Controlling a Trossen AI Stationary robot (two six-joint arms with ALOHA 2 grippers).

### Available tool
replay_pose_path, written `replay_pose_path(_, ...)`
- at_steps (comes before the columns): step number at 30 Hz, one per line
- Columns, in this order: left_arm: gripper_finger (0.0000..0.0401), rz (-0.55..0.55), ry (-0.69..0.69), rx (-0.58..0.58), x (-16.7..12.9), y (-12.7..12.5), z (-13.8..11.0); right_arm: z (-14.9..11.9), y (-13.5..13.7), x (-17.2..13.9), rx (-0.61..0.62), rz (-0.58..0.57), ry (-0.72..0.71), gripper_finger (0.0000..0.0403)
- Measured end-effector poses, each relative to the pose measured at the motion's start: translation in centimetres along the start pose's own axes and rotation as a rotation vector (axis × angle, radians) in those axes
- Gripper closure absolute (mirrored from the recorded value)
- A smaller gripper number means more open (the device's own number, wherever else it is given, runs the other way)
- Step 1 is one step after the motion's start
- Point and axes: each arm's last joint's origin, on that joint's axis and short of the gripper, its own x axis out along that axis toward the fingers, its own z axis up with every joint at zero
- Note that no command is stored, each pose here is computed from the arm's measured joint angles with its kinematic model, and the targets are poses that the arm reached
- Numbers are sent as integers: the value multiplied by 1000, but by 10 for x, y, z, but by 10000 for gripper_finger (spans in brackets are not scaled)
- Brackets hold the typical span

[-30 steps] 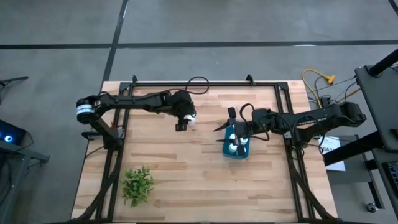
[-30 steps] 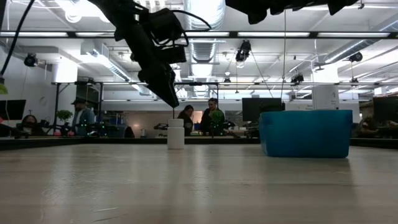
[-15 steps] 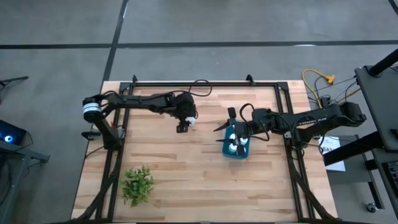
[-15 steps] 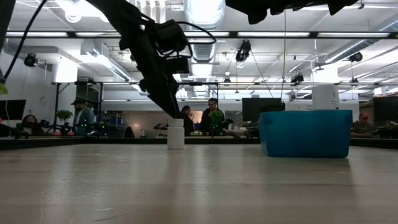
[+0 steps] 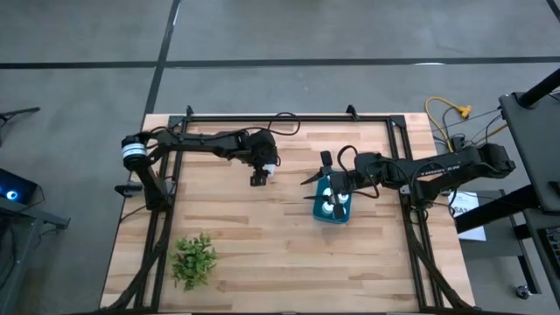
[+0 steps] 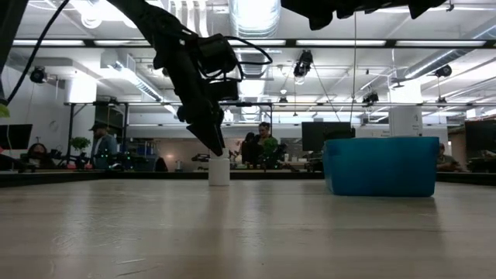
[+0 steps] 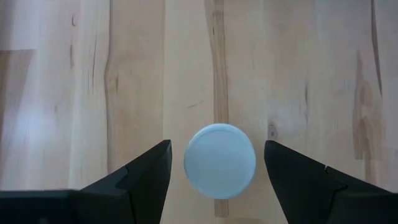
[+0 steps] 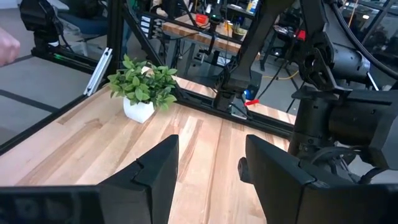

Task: Pick and place pill bottles into a basket
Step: Put the white medicine bottle into the blue bin

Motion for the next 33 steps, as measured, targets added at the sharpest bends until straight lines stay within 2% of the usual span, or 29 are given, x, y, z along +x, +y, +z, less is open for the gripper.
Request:
replay_pose_path(19, 167, -27, 8, -7, 15, 2, 1, 0, 0, 0, 3, 0, 0, 225)
replay_pose_path(30, 258, -28, 6, -9, 15, 3, 3, 0, 0, 0, 3, 0, 1, 225)
replay_pose_path(33, 260, -32, 18, -9, 15, 3, 2, 0, 0, 0, 3, 0, 1, 225)
